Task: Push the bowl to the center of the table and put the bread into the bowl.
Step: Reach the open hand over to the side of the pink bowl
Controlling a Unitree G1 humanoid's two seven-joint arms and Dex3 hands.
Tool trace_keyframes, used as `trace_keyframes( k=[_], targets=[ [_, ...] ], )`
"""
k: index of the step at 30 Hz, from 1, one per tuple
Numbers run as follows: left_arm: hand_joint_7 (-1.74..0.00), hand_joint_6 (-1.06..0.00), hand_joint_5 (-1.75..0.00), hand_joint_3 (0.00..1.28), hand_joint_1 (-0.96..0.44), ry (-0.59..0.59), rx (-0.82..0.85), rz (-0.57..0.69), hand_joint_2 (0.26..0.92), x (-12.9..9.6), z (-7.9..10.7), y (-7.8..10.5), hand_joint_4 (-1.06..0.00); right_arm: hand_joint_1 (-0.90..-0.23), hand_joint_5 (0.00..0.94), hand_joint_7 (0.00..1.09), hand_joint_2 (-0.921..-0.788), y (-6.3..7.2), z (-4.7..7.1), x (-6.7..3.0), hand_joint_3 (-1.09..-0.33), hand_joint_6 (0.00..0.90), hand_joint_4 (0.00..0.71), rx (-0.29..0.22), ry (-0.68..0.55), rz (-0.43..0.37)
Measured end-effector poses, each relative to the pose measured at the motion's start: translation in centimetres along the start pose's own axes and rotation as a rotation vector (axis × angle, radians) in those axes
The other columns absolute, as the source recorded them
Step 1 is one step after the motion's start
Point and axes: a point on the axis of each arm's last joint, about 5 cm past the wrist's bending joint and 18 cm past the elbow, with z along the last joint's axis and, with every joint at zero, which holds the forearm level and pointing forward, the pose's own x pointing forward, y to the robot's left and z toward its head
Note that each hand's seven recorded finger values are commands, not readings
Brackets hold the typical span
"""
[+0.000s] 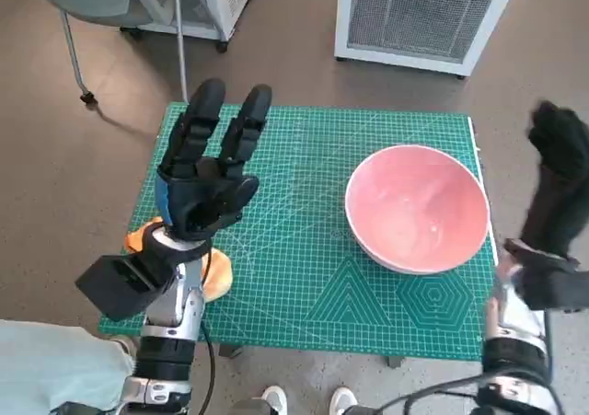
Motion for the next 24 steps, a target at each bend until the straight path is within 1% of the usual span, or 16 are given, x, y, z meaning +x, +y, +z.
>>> trace_keyframes(
  k=[3, 6, 8, 12, 19, 24],
  targets=[
    [-0.01, -0.51, 0.0, 0.23, -0.05, -0.001, 0.001, 0.002, 0.921, 0.0, 0.0, 0.0, -0.37, -0.414, 0.003, 0.64, -0.921, -0.3, -0.7, -0.54, -0.865, -0.001, 0.238, 0.0, 0.059, -0.027],
    [-0.01, -0.51, 0.0, 0.23, -0.05, 0.003, 0.0, 0.005, 0.921, -0.1, -0.2, 0.0, -0.37, -0.41, 0.002, 0.61, -0.921, -0.3, -1.3, -1.04, -0.868, -0.001, 0.228, 0.022, 0.126, -0.051],
    [-0.01, -0.51, 0.0, 0.23, -0.05, 0.009, -0.001, 0.007, 0.921, -0.2, -0.3, 0.0, -0.37, -0.41, 0.003, 0.59, -0.921, -0.2, -1.7, -1.21, -0.866, -0.001, 0.228, 0.041, 0.164, -0.053],
    [-0.01, -0.51, 0.0, 0.23, -0.06, 0.016, -0.004, 0.01, 0.921, -0.3, -0.4, 0.0, -0.37, -0.41, 0.005, 0.56, -0.921, 0.3, -2.4, -1.62, -0.862, -0.001, 0.231, 0.108, 0.257, -0.054],
    [-0.01, -0.51, 0.0, 0.23, -0.06, 0.017, -0.004, 0.017, 0.921, -0.3, -0.4, 0.0, -0.38, -0.413, 0.001, 0.55, -0.921, 2.2, -3.2, -2.27, -0.857, 0.002, 0.209, 0.257, 0.392, -0.04],
    [-0.01, -0.51, 0.0, 0.23, -0.06, 0.015, -0.002, 0.016, 0.921, -0.3, -0.3, 0.0, -0.38, -0.416, 0.005, 0.55, -0.921, 3.7, -3.4, -2.33, -0.861, 0.012, 0.214, 0.311, 0.437, -0.011]
  ],
)
